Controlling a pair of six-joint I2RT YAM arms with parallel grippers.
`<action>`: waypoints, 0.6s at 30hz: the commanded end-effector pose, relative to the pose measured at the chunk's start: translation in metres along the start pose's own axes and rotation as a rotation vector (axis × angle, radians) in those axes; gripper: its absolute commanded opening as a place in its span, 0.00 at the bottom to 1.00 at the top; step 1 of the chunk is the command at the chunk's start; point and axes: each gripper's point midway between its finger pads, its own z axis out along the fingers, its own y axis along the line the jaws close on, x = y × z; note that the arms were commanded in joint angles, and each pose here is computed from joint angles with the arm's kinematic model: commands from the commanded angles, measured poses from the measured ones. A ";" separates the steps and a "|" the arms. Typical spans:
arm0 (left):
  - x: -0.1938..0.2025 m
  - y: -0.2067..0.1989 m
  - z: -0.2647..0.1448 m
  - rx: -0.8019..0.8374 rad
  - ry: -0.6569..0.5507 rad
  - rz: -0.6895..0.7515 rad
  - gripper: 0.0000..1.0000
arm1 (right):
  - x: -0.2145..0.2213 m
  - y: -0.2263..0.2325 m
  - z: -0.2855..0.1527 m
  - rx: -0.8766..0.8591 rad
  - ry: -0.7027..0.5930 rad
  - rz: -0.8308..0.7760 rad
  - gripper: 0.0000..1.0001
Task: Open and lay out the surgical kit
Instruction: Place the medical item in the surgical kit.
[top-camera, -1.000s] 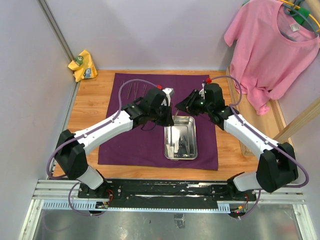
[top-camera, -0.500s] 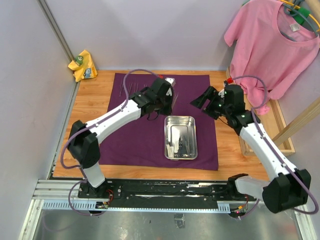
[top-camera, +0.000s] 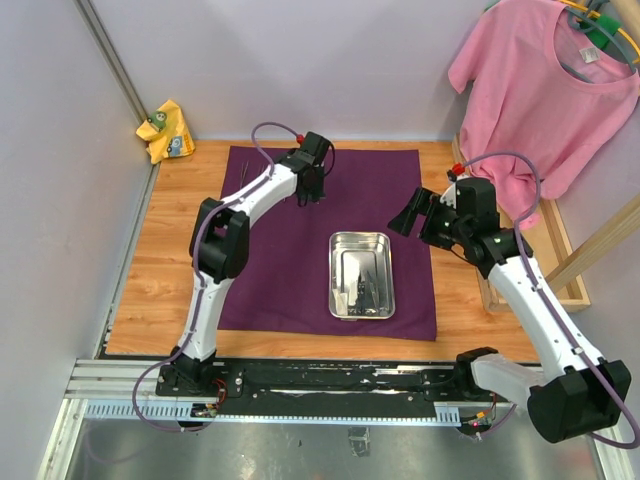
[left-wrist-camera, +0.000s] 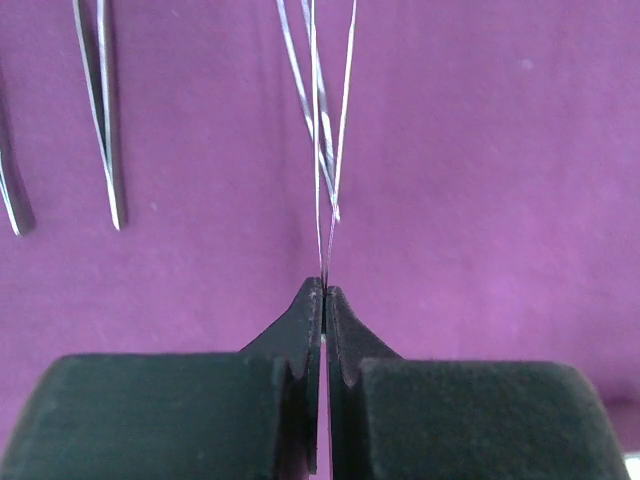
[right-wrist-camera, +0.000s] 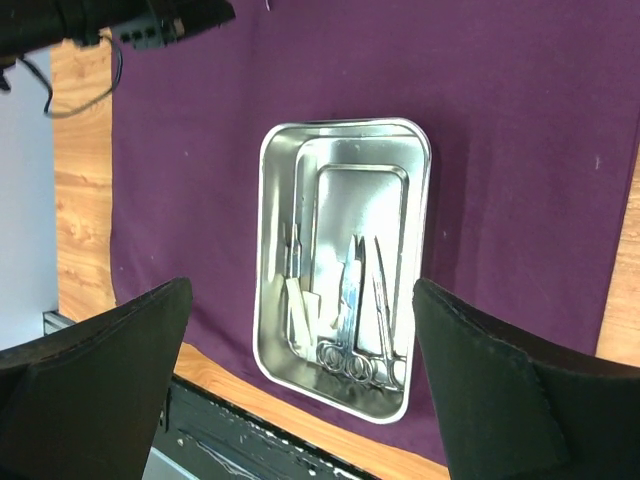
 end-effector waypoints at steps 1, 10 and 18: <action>-0.018 0.026 0.023 -0.064 -0.003 -0.035 0.00 | 0.009 -0.006 0.000 0.000 0.053 -0.045 0.93; -0.018 0.062 0.051 -0.118 0.026 -0.067 0.00 | 0.015 -0.007 0.007 -0.013 0.092 -0.048 0.93; -0.017 0.062 0.059 -0.112 0.035 -0.047 0.01 | 0.016 -0.007 0.010 -0.017 0.098 -0.043 0.94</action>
